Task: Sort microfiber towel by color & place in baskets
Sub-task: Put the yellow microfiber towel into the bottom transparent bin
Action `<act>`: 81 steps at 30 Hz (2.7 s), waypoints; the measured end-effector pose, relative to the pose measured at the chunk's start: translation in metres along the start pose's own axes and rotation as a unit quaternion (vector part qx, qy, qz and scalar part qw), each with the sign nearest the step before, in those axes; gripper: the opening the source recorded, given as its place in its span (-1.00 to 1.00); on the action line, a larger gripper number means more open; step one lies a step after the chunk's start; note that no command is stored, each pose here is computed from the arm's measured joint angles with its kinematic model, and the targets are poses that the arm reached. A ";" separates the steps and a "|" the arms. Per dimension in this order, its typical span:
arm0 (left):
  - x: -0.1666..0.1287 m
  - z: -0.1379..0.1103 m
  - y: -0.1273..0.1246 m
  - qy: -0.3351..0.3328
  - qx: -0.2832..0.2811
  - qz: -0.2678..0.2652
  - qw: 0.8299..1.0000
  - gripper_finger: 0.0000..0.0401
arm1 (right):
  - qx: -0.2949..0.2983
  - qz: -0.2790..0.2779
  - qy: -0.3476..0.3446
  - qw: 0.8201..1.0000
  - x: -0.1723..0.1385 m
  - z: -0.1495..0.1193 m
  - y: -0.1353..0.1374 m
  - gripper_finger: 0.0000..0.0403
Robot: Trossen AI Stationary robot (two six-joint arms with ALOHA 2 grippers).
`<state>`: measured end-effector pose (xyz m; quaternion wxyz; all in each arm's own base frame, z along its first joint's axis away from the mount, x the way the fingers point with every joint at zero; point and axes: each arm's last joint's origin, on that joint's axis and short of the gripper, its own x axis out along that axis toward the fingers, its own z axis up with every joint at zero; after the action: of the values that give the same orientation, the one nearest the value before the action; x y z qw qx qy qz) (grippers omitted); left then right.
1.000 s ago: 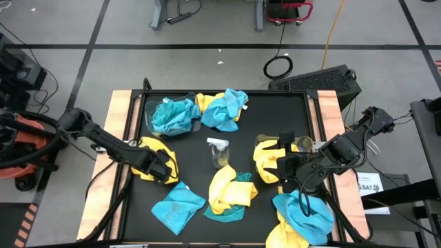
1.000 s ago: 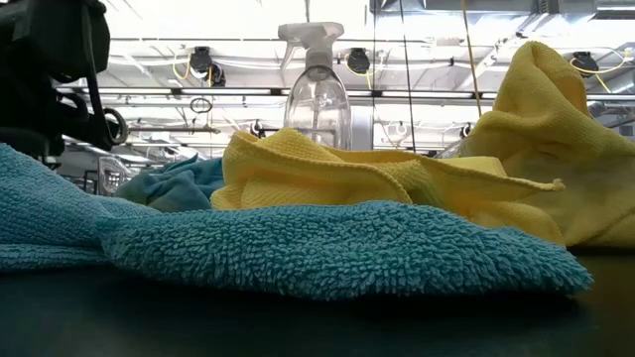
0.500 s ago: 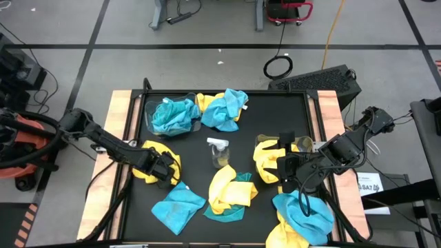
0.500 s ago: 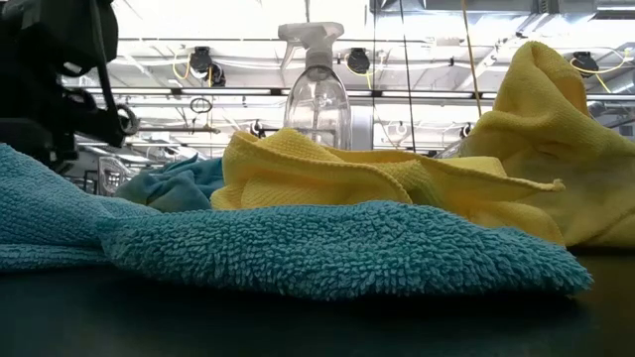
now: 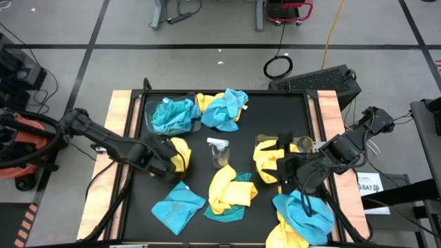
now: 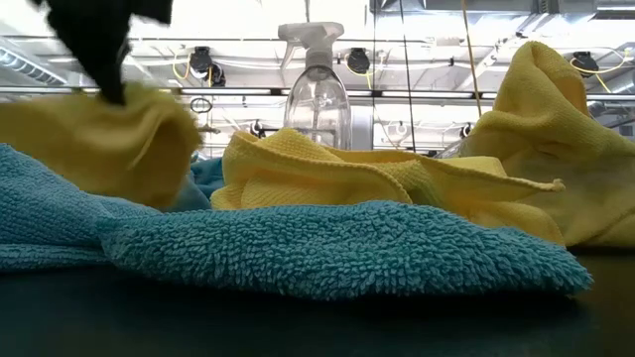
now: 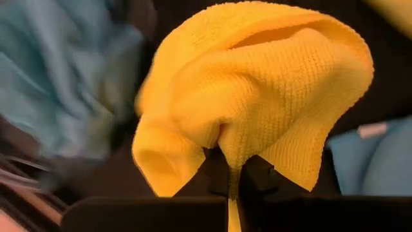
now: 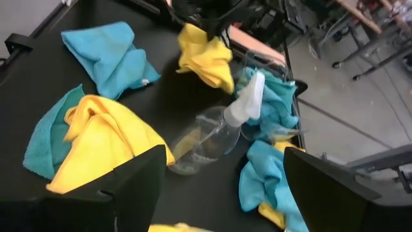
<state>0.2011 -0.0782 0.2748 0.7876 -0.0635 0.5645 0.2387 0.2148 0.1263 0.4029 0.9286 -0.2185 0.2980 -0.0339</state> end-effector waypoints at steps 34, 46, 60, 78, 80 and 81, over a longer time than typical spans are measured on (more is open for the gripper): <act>-0.193 0.104 0.017 -0.539 0.127 -0.022 0.832 -0.98 | -0.154 -0.170 -0.103 0.968 0.047 0.046 -0.037 0.52; -0.169 0.134 0.001 -0.543 0.193 -0.089 0.812 -0.98 | -0.133 -0.175 -0.222 0.950 0.046 0.061 -0.070 0.52; -0.157 0.154 -0.005 -0.567 0.246 -0.124 0.777 -0.98 | -0.077 -0.074 -0.223 0.969 0.064 0.048 -0.088 0.51; -0.143 0.175 -0.006 -0.585 0.274 -0.185 0.741 -0.93 | -0.065 -0.053 -0.202 0.976 0.064 0.042 -0.088 -0.79; -0.143 0.175 -0.005 -0.586 0.270 -0.179 0.743 -0.82 | -0.067 -0.051 -0.195 0.977 0.061 0.040 -0.089 -0.94; -0.143 0.176 -0.005 -0.586 0.265 -0.172 0.746 -0.75 | -0.067 -0.052 -0.194 0.977 0.059 0.040 -0.089 -0.96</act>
<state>0.3186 -0.0614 0.4676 0.9764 0.2039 0.0120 -0.0702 0.2919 0.0496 0.4380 0.9489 -0.2983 0.1014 -0.0193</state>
